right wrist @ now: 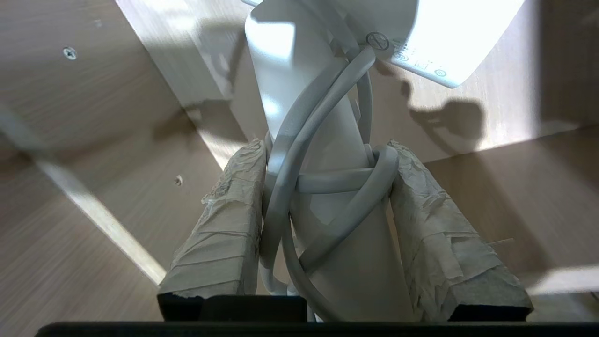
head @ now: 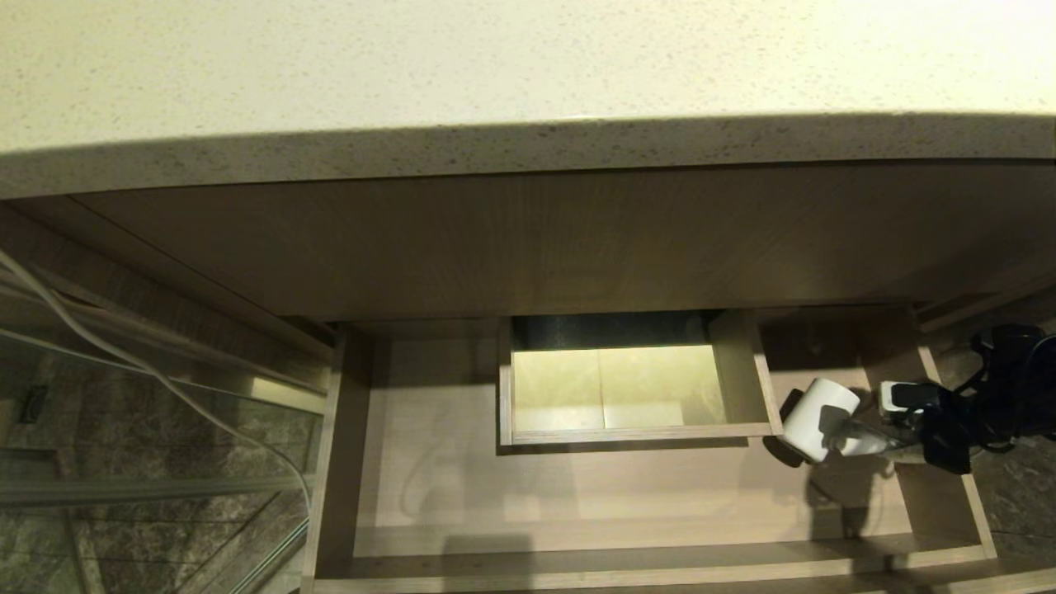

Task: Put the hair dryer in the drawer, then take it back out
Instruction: Take the hairdryer out

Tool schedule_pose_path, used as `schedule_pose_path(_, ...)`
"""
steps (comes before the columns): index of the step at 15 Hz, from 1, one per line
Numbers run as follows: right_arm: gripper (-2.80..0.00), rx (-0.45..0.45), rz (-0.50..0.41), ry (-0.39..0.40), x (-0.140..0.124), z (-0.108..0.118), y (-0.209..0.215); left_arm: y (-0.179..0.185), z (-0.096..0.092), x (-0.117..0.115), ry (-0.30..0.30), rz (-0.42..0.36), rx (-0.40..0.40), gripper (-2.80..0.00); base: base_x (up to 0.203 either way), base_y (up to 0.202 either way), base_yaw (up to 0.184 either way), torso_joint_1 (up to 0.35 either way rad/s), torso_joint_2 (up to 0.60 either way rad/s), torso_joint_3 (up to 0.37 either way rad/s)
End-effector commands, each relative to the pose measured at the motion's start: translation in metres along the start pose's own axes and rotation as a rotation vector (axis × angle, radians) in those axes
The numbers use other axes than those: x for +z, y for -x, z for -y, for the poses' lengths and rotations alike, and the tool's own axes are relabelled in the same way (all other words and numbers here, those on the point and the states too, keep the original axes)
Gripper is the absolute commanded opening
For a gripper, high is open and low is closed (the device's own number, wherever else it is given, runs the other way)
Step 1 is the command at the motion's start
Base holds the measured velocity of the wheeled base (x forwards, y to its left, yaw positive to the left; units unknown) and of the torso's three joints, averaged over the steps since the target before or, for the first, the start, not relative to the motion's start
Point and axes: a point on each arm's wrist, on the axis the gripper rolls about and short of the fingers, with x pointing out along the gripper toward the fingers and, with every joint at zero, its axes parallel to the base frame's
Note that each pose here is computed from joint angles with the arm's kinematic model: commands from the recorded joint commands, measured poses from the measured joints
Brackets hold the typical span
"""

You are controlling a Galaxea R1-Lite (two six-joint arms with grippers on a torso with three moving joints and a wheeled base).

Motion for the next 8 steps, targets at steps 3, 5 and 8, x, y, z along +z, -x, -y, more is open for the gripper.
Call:
schedule_pose_path(3, -2.8, -0.049, -0.003, 0.021, 0.008, 0.002, 0.03, -0.001, 0.0, -0.011, 0.0, -0.038, 0.001, -2.8, 0.0, 0.0, 0.0, 0.0, 0.0, 0.0)
schedule_pose_path(5, -2.8, -0.064, -0.007, 0.022, 0.01, 0.001, 0.04, -0.001, 0.0, -0.011, 0.0, -0.038, 0.001, -2.8, 0.0, 0.0, 0.0, 0.0, 0.0, 0.0)
schedule_pose_path(8, -2.8, -0.122, -0.011, 0.041, 0.019, 0.006, 0.064, -0.001, 0.0, -0.011, 0.0, -0.038, 0.001, -2.8, 0.0, 0.0, 0.0, 0.0, 0.0, 0.0)
